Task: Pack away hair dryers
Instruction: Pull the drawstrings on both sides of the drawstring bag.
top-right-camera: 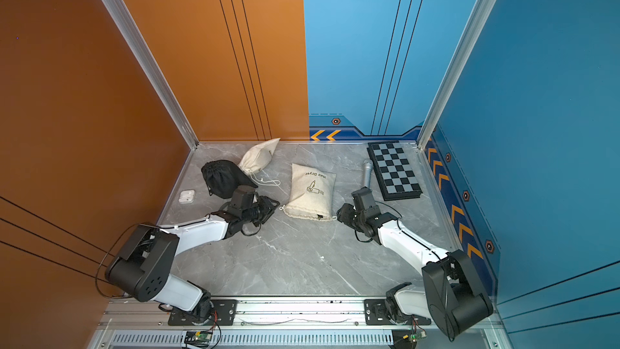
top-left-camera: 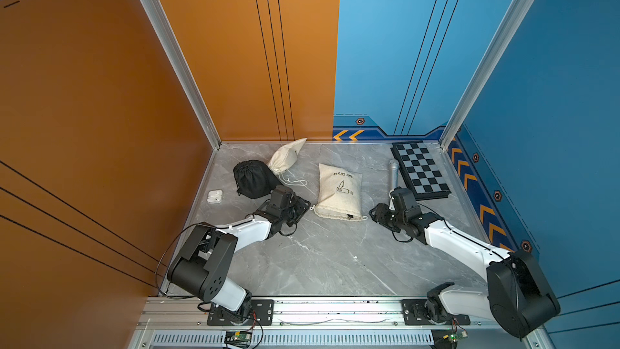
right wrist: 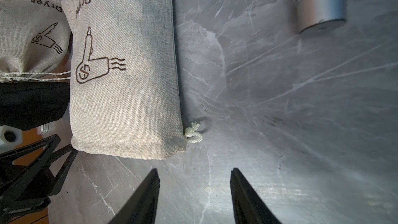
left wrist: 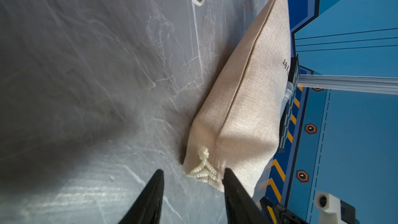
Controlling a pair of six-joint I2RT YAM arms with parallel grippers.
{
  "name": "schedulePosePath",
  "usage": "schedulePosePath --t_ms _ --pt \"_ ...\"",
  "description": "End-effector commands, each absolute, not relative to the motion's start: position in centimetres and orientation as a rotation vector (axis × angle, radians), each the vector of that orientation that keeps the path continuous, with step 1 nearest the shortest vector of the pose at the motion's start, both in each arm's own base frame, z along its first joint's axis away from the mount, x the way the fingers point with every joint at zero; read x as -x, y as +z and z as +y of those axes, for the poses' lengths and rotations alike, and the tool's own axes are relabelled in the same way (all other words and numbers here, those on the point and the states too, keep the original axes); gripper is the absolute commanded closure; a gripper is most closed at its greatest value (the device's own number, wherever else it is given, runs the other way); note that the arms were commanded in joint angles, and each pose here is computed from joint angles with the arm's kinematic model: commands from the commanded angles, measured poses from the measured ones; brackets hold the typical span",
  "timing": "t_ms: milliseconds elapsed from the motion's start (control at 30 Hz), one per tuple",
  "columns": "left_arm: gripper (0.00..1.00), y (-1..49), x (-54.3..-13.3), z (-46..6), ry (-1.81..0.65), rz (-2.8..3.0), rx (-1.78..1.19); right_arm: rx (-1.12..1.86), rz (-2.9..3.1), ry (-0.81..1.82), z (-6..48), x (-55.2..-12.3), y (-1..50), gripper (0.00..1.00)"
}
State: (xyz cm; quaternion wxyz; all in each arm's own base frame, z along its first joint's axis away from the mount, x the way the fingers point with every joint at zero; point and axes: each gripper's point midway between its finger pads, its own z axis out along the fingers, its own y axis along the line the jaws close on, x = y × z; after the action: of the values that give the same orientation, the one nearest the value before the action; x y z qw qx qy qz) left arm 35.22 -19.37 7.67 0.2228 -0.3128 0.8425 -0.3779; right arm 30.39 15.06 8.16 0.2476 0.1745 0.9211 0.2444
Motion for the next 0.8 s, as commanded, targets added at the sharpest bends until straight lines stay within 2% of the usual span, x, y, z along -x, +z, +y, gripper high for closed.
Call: schedulePosePath --t_ms 0,600,767 --pt "0.53 7.8 -36.1 -19.3 -1.088 2.258 0.988 -0.483 2.535 0.635 14.6 -30.1 7.2 0.45" --pt "0.53 6.7 -35.7 -21.3 -1.069 2.243 1.080 -0.497 2.528 0.642 14.2 -30.2 7.2 0.46" --pt "0.60 6.3 -35.7 -21.4 -1.044 2.243 1.089 -0.499 2.517 0.648 14.1 -30.1 7.5 0.46"
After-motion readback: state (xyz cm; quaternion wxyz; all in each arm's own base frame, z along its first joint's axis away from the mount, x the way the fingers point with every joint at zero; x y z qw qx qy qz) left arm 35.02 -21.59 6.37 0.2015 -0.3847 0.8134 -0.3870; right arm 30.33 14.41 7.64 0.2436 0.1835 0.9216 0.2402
